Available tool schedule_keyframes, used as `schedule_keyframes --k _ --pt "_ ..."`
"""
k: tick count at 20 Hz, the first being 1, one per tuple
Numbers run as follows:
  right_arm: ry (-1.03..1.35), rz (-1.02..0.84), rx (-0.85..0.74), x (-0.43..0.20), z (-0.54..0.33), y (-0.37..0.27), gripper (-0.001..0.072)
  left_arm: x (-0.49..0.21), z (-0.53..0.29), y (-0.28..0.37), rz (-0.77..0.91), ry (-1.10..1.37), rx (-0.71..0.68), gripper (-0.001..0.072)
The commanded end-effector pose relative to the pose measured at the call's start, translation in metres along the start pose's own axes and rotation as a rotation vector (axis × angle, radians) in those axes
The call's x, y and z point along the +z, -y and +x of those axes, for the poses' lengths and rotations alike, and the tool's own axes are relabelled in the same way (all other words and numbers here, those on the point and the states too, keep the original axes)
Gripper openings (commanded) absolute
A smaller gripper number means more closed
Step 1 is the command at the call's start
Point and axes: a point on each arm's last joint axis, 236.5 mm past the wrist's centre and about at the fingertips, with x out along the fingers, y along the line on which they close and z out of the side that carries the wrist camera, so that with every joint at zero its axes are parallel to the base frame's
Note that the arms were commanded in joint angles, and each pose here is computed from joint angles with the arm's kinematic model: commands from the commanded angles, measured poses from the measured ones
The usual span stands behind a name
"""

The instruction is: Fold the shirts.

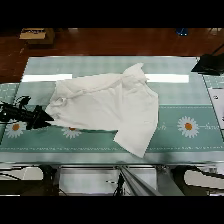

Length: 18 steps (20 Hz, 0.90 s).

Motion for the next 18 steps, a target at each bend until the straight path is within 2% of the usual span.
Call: schedule_keyframes --k 1,6,8,15,16,17,18 --pt "0.042 -0.013 -0.008 0.002 -0.019 -0.006 0.043 0.058 -0.008 -0.013 -0.018 0.248 0.053 0.0474" --pt "0.061 -0.02 -0.011 0.002 -0.027 -0.009 0.043 0.062 -0.012 -0.008 -0.013 0.275 0.042 0.0464" --pt "0.062 -0.019 -0.011 0.003 -0.027 -0.009 0.0429 0.07 -0.016 0.011 -0.015 0.314 -0.035 0.0459" --pt "0.065 -0.019 -0.011 0.003 -0.027 -0.008 0.0429 0.07 -0.017 0.018 0.005 0.323 -0.043 0.0456" --pt "0.065 -0.018 -0.011 0.003 -0.027 -0.008 0.0429 0.069 -0.016 0.016 0.009 0.319 -0.031 0.0367" --pt "0.065 -0.018 -0.011 0.003 -0.027 -0.008 0.0428 0.068 -0.016 0.013 0.014 0.315 -0.018 0.0234" --pt "0.065 -0.018 -0.011 0.003 -0.027 -0.009 0.0426 0.068 -0.015 0.013 0.011 0.31 -0.019 0.0221"
